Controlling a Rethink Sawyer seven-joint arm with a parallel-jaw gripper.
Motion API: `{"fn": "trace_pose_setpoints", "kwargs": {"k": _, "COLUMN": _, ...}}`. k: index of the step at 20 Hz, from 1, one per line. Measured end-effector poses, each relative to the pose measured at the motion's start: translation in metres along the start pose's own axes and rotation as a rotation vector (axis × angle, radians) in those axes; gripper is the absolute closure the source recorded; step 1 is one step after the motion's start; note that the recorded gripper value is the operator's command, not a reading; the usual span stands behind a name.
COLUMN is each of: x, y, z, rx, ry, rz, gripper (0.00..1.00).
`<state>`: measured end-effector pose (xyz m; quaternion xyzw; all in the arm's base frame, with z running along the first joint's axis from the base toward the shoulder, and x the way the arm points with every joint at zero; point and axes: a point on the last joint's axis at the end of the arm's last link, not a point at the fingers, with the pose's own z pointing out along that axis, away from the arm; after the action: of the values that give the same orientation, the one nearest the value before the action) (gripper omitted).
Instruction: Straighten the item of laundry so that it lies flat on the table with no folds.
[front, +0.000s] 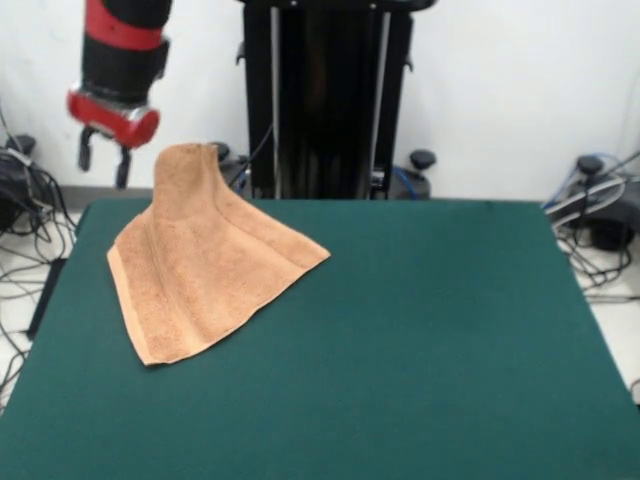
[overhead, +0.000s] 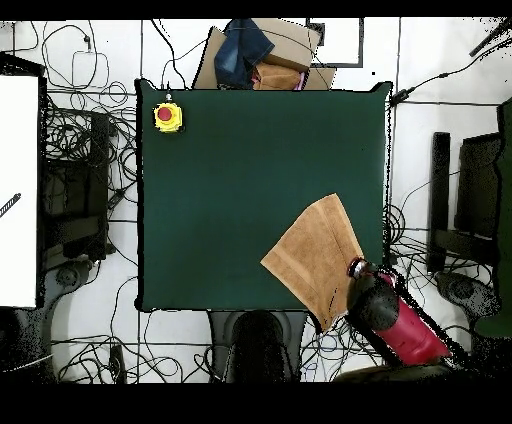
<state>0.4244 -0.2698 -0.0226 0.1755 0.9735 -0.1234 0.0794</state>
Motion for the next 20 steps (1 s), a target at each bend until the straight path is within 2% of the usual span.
{"fn": "trace_pose_setpoints", "kwargs": {"k": 3, "x": -0.018, "y": -0.001, "z": 0.024, "rx": 0.012, "ry": -0.082, "rz": 0.008, "gripper": 0.0}}
{"fn": "trace_pose_setpoints", "kwargs": {"k": 9, "x": -0.027, "y": 0.013, "z": 0.051, "rx": 0.008, "ry": -0.181, "rz": 0.027, "gripper": 0.0}}
{"fn": "trace_pose_setpoints", "kwargs": {"k": 12, "x": -0.028, "y": 0.03, "z": 0.062, "rx": -0.031, "ry": -0.21, "rz": 0.043, "gripper": 0.0}}
{"fn": "trace_pose_setpoints", "kwargs": {"k": 13, "x": -0.028, "y": 0.036, "z": 0.064, "rx": -0.051, "ry": -0.211, "rz": 0.047, "gripper": 0.0}}
{"fn": "trace_pose_setpoints", "kwargs": {"k": 15, "x": -0.028, "y": 0.054, "z": 0.069, "rx": -0.139, "ry": -0.196, "rz": 0.062, "gripper": 0.0}}
{"fn": "trace_pose_setpoints", "kwargs": {"k": 17, "x": -0.028, "y": 0.064, "z": 0.073, "rx": -0.203, "ry": -0.174, "rz": 0.072, "gripper": 0.0}}
{"fn": "trace_pose_setpoints", "kwargs": {"k": 19, "x": -0.027, "y": 0.08, "z": 0.08, "rx": -0.337, "ry": -0.117, "rz": 0.087, "gripper": 0.0}}
{"fn": "trace_pose_setpoints", "kwargs": {"k": 20, "x": -0.027, "y": 0.084, "z": 0.082, "rx": -0.367, "ry": -0.104, "rz": 0.092, "gripper": 0.0}}
